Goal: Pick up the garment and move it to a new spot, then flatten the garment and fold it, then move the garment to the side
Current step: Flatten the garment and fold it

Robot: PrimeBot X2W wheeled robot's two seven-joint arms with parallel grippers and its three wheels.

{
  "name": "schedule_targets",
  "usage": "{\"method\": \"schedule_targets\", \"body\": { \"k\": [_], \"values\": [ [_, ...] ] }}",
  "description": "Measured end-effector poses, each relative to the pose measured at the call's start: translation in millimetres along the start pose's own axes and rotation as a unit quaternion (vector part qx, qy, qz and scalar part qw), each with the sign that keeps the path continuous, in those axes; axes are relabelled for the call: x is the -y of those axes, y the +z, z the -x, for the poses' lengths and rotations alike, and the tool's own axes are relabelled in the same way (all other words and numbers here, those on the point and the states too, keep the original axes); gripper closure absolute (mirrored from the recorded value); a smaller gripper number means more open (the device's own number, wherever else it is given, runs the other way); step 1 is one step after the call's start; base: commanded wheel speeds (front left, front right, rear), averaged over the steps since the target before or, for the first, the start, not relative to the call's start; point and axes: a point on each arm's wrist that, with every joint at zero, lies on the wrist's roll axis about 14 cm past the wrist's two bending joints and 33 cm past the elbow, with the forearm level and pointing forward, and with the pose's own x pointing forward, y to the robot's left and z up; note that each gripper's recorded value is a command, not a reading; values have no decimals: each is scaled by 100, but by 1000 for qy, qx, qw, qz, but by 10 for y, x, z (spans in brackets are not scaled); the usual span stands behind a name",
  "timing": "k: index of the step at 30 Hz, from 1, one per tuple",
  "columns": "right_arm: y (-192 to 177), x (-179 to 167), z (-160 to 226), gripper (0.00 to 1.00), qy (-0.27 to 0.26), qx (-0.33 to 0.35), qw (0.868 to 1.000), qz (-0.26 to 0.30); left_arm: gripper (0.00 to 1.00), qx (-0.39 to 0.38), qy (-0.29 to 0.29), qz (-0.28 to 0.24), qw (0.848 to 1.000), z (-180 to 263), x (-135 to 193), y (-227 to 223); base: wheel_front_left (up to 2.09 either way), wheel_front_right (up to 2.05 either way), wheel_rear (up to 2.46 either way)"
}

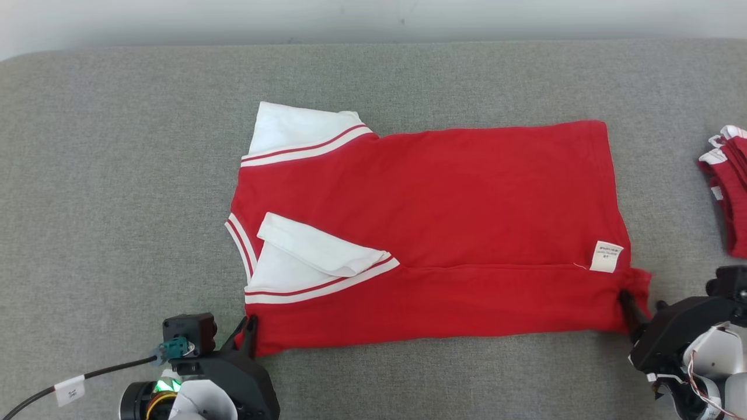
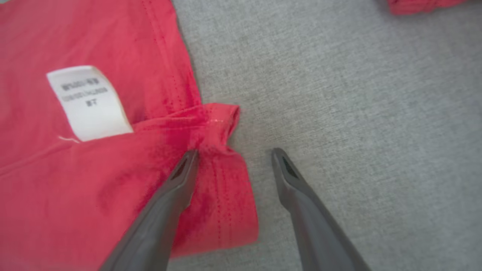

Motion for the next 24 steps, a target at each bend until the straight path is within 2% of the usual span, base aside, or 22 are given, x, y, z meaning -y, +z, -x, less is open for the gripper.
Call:
{"method": "schedule_targets", "body": {
  "k": [1, 2, 4, 5, 6, 7, 13, 24],
  "values": [
    [-16, -45, -3, 0, 7, -6, 1000, 0, 100, -1, 0, 3, 1000, 7, 0, -4, 0, 0, 0],
    [-25, -86, 0, 13, 13, -10, 1000, 2, 100, -1, 0, 4, 1000, 16, -1, -11, 0, 0, 0],
    [-33, -128, 19, 53, 20, -15, 1000, 4, 100, -3, -4, 8, 1000, 39, 10, -33, 0, 0, 0],
    [-33, -134, 32, 62, 21, -15, 1000, 5, 100, -2, -5, 9, 1000, 50, 13, -38, 0, 0, 0],
    [-33, -136, 47, 87, 21, -15, 1000, 6, 100, -1, -7, 8, 1000, 59, 21, -43, 0, 0, 0],
    [-31, -135, 63, 100, 21, -14, 1000, 7, 100, 1, -10, 8, 1000, 68, 30, -41, 0, 0, 0],
    [1, -85, 167, 100, 13, 3, 1000, 13, 100, 19, -18, -1, 1000, 111, 72, -17, 0, 0, 0],
    [95, 326, 601, 100, -47, 43, 998, 16, 100, 33, -20, -12, 999, 314, 67, -40, 0, 0, 0]
  ]
}}
